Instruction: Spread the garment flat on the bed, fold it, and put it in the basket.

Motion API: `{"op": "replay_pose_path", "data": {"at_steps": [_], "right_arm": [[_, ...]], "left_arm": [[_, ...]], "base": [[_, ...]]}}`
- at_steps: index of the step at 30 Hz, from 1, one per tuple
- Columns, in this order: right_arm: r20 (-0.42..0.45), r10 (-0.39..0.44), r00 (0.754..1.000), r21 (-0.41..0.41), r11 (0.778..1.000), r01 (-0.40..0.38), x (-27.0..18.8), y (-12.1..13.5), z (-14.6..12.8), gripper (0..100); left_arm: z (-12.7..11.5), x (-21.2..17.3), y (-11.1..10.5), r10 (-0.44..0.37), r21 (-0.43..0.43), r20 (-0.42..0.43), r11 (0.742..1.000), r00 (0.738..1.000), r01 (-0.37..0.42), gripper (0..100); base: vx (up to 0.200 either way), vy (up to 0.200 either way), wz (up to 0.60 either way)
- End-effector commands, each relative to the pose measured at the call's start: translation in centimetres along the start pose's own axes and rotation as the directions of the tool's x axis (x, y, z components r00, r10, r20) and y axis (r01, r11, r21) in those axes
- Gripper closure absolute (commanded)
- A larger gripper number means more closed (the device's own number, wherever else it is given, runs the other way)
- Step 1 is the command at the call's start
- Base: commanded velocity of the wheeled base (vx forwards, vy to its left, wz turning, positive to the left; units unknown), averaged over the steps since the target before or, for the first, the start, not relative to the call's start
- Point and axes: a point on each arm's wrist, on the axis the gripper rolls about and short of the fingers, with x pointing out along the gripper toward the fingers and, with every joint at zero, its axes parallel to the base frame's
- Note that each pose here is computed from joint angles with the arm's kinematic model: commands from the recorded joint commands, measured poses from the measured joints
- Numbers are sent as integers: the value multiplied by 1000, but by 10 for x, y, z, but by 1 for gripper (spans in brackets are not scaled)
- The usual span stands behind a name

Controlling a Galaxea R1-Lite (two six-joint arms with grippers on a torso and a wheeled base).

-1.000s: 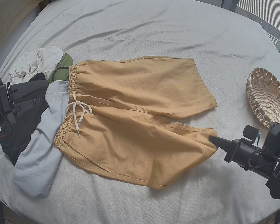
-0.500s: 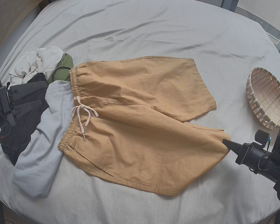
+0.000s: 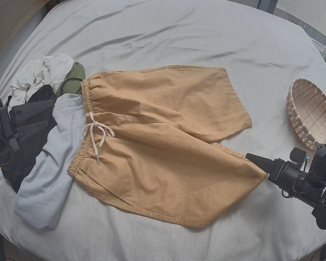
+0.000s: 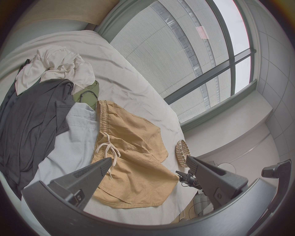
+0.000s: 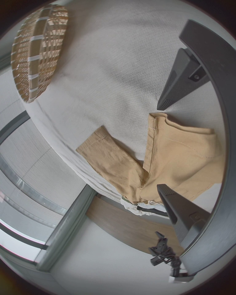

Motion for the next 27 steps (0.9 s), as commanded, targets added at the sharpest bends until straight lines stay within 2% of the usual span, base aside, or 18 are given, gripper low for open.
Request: {"op": "replay_pose_path", "data": {"at_steps": [1,4,5,9,15,21,22,23,27], "right_arm": [[-8,-21,1000,58,998,21,8,-1,-2,0],[-2,-38,999,79,996,38,10,0,-4,0],[3,-84,996,127,988,83,16,0,-9,0],[-24,-113,993,140,983,115,17,-1,-14,0],[-56,-104,993,170,979,112,22,6,-15,0],[-24,-112,993,185,976,114,28,8,-8,0],[-24,-112,993,185,976,114,28,8,-8,100],[-3,-140,990,187,973,138,32,7,-7,100],[20,-145,989,216,967,137,35,7,-3,100]], "left_arm": [[-4,0,3,4,-8,-8,1000,1000,-4,0],[-5,0,3,6,-8,-7,1000,1000,-6,0],[-6,0,4,6,-9,-11,1000,1000,-6,0],[-6,0,3,4,-8,-11,1000,1000,-5,0],[-8,0,5,9,-10,-15,1000,1000,-9,0],[-9,0,6,4,-5,-5,1000,1000,-4,0],[-9,0,6,4,-5,-5,1000,1000,-4,0],[-10,0,7,3,-4,-6,1000,1000,-3,0],[-10,1,7,3,-5,-9,1000,1000,-3,0]], "base": [[0,0,0],[0,0,0],[0,0,0],[0,0,0],[0,0,0],[0,0,0],[0,0,0],[0,0,0],[0,0,0]]}}
